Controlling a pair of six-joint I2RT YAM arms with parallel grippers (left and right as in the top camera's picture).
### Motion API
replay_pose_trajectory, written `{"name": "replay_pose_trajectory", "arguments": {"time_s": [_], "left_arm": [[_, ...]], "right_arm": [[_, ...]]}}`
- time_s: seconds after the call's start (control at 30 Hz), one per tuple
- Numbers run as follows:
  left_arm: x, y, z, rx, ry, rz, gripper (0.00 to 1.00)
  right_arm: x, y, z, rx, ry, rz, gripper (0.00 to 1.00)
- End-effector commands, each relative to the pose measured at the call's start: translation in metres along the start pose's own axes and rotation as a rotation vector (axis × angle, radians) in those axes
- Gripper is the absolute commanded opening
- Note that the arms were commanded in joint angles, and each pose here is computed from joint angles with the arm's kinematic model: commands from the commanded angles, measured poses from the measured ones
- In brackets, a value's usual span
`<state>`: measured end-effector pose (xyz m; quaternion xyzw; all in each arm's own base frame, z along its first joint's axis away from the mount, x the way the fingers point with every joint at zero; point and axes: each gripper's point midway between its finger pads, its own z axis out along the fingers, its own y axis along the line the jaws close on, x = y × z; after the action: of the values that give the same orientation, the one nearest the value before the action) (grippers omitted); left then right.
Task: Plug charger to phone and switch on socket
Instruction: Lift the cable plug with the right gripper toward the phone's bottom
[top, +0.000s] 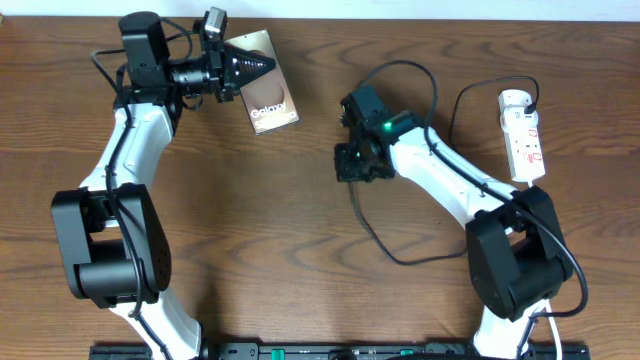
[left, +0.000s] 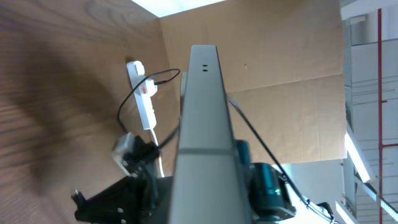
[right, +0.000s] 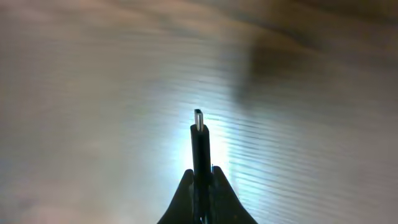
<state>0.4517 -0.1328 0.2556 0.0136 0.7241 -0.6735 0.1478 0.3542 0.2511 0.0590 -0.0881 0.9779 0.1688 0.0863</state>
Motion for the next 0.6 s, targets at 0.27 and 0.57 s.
{"name": "replay_pose_trajectory", "arguments": {"time_s": [0.27, 0.57], "left_arm": [[-0.001, -0.011, -0.018, 0.032, 0.012, -0.023, 0.07], [-0.003, -0.014, -0.018, 0.034, 0.01, -0.006, 0.07]], "right_arm": [[0.023, 0.129, -0.078, -0.741, -0.026, -0.613, 0.01], [0.023, 0.153, -0.107, -0.963, -0.083, -0.687, 0.01]]}}
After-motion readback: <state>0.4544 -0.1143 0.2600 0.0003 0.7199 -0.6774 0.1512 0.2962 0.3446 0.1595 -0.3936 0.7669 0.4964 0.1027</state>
